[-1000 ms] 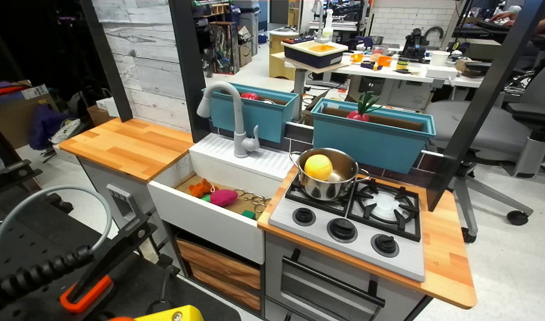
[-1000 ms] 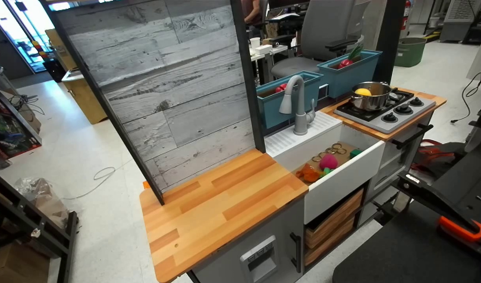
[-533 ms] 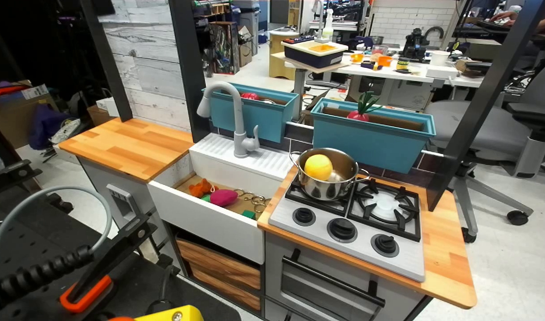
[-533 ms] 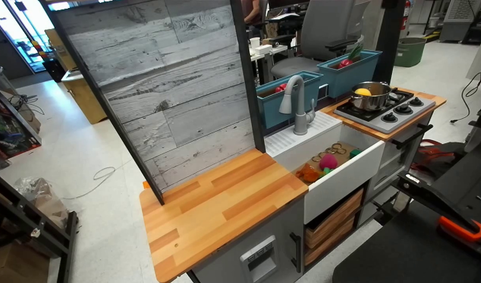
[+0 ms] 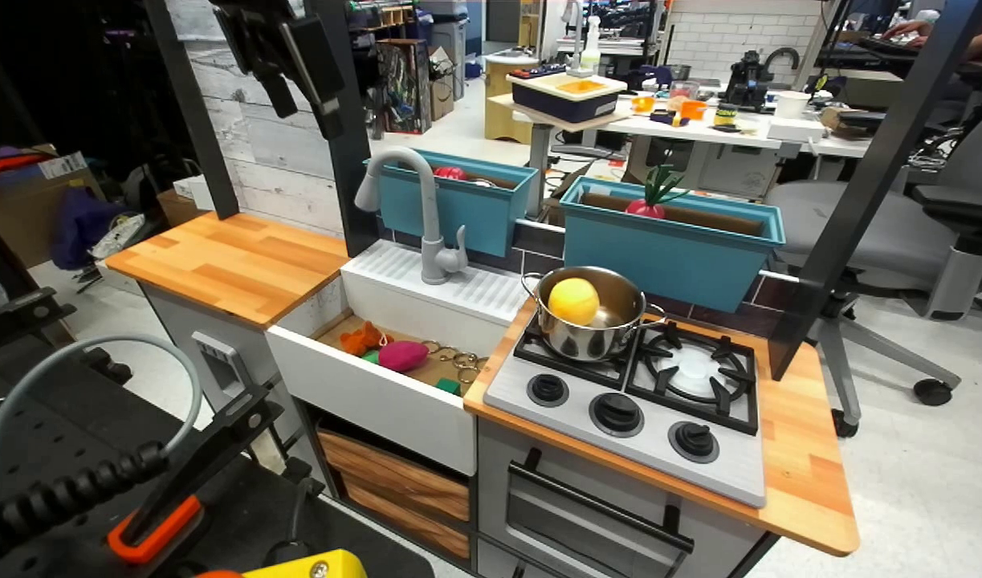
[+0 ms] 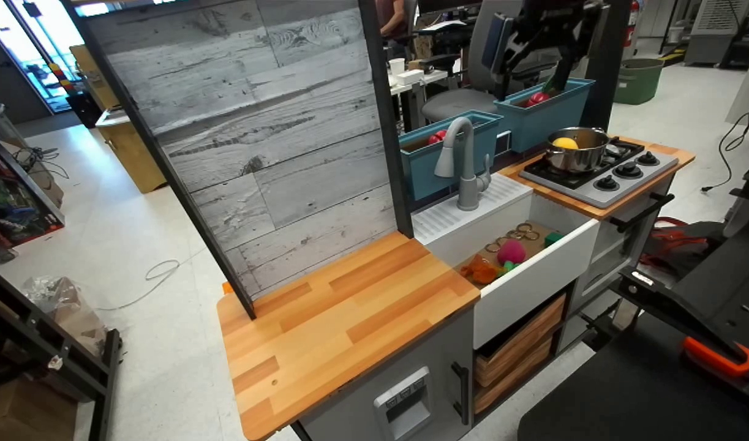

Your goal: Move the tap

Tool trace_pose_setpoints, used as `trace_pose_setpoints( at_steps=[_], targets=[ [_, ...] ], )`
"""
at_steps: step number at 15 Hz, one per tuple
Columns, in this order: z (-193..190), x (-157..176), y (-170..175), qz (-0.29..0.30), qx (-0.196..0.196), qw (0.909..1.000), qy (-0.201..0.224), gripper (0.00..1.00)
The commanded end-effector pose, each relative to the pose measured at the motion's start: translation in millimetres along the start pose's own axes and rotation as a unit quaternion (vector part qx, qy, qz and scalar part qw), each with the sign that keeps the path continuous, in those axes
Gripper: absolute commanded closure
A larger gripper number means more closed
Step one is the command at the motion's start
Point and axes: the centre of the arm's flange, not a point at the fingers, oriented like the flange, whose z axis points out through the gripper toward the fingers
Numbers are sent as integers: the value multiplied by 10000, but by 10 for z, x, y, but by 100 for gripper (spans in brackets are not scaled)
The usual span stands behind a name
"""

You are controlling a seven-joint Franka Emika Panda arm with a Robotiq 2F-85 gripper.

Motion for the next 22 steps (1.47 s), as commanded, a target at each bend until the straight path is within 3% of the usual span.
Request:
trace_pose_setpoints(
  at_steps=[1, 9, 15, 22],
  targets=[
    [522, 335, -209, 227, -60, 9987, 452, 0],
    [1276, 358, -536, 47, -156, 9939, 1087, 0],
    [1497, 336, -750, -15, -174, 9864, 1633, 0],
    [1703, 374, -643, 105, -402, 9770, 2090, 0]
  ],
)
